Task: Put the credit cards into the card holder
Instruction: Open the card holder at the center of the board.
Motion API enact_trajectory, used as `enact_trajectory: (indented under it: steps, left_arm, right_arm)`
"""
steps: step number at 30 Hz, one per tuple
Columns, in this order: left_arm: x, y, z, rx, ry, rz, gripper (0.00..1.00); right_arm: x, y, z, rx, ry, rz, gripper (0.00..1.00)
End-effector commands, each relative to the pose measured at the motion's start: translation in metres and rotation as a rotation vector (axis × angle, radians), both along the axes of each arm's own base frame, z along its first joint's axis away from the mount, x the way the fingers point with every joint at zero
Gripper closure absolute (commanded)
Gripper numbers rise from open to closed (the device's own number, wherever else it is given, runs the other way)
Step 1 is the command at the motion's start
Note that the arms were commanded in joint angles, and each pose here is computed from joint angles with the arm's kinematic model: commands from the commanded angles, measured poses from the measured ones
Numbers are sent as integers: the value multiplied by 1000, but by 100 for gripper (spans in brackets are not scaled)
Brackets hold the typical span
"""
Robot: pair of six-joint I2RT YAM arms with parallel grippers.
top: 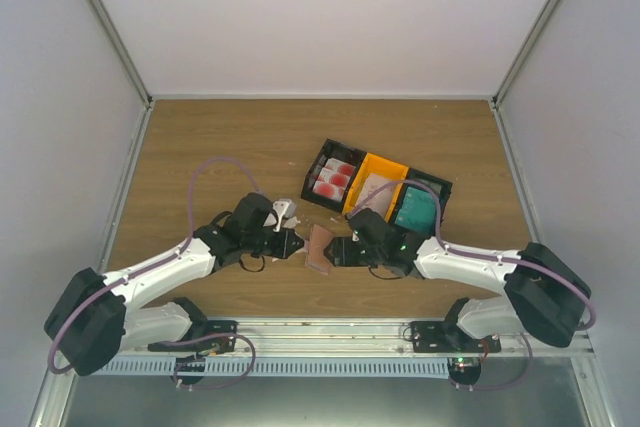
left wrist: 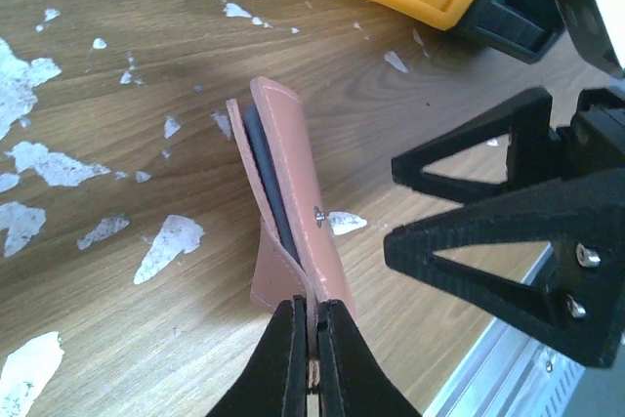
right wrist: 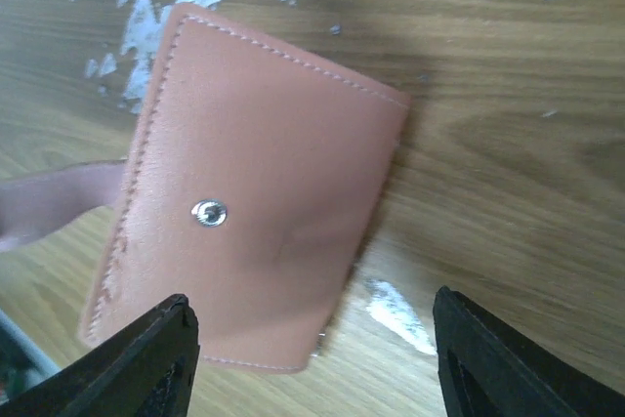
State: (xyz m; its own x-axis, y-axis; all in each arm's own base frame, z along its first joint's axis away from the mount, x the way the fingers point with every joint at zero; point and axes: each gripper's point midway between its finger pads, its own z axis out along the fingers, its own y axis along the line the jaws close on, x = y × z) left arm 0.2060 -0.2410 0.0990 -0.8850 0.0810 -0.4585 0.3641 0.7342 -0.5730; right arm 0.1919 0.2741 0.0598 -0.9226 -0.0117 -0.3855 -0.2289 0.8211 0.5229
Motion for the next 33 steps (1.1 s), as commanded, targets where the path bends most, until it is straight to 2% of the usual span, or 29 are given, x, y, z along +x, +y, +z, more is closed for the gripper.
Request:
enact_trajectory:
  steps: [1, 3, 8, 16, 23, 33]
  left_arm:
    - [0, -7, 21, -34, -43, -65, 100]
    - [-3, -8, 23, -39, -44, -83, 100]
    - [-7, -19, 40, -92, -60, -147, 100]
    - [-12, -36, 51, -181, -38, -219, 100]
    - [-1, -23, 30, -64, -37, -152, 100]
    - [3, 29, -4, 153, -19, 47, 100]
  right_arm:
    - [19, -15, 20, -115, -130, -13, 32]
    - [24, -19, 27, -157, -174, 1, 30]
    - [26, 2, 42, -101, -211, 89, 28]
    - [22, 7, 33, -93, -171, 110, 28]
    - [24, -23, 12, -222, -145, 9, 31]
    - [29, -18, 14, -215, -142, -11, 39]
